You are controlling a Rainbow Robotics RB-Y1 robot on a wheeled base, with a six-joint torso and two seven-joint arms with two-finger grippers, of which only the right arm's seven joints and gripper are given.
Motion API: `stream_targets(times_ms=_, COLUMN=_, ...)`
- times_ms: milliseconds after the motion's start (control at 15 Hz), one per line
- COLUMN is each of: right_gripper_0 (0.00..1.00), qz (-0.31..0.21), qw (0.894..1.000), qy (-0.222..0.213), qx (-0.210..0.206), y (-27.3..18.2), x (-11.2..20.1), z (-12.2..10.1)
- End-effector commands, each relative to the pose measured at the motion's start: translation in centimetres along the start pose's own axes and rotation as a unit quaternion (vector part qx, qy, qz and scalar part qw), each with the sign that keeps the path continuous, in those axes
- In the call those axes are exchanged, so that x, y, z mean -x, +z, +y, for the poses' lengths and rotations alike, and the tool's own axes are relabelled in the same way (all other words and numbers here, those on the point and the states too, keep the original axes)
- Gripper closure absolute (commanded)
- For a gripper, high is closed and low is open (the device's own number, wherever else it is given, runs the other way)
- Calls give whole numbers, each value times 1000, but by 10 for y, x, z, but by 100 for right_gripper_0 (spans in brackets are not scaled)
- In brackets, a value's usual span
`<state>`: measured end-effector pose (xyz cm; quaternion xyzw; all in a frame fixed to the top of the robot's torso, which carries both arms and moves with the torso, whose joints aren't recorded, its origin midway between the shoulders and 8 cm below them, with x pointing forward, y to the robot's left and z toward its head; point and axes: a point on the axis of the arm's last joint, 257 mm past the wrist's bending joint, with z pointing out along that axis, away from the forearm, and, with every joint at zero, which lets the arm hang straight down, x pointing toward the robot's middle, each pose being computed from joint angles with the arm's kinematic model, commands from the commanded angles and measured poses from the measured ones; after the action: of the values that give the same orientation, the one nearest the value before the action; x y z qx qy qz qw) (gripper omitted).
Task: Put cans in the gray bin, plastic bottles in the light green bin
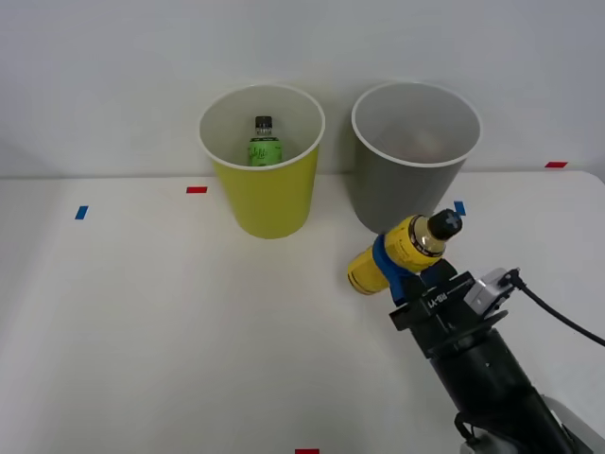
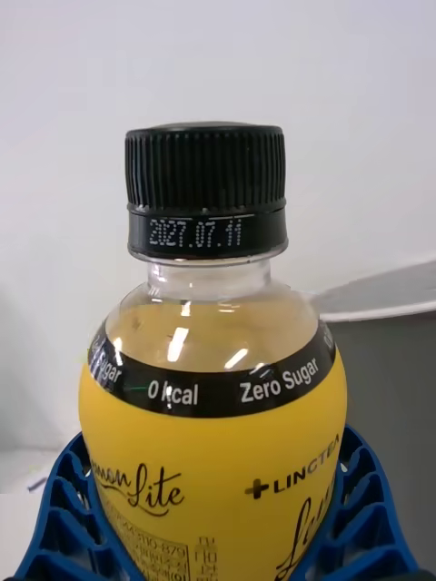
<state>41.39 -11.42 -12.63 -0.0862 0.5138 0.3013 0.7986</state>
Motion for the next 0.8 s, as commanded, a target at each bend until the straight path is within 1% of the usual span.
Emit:
stream_targets(times_ms=67, right_gripper_0=100, qz=-14, qw=999, qy=34, qx=12, y=35, x=32, z=24)
stream_targets(times_ms=133, right_gripper_0=100, qz=-19, qw=999, qy=44, qx=18, y=53, x=46, z=35)
stream_targets(times_ms=267, right_gripper_0=100, qz=-31, qw=998, qy=53, qx=27, y=85, x=64, z=46)
stream_targets(times_ms=333, right_gripper_0=100, qz=-30, qw=997, qy=59, qx=29, y=102, x=67, z=51)
stream_targets(times_ms=467, right_gripper_0=100, qz=-21, qw=997, qy=68, qx=19, y=136, x=74, z=54)
stream_targets(times_ms=600, right_gripper_0=100, qz=11, qw=997, qy=73, qx=9, y=173, x=74, z=61)
stream_targets(times_ms=800, right_gripper_0=100, qz=54, qw=995, qy=89, qx=6, y=218, x=85, z=73)
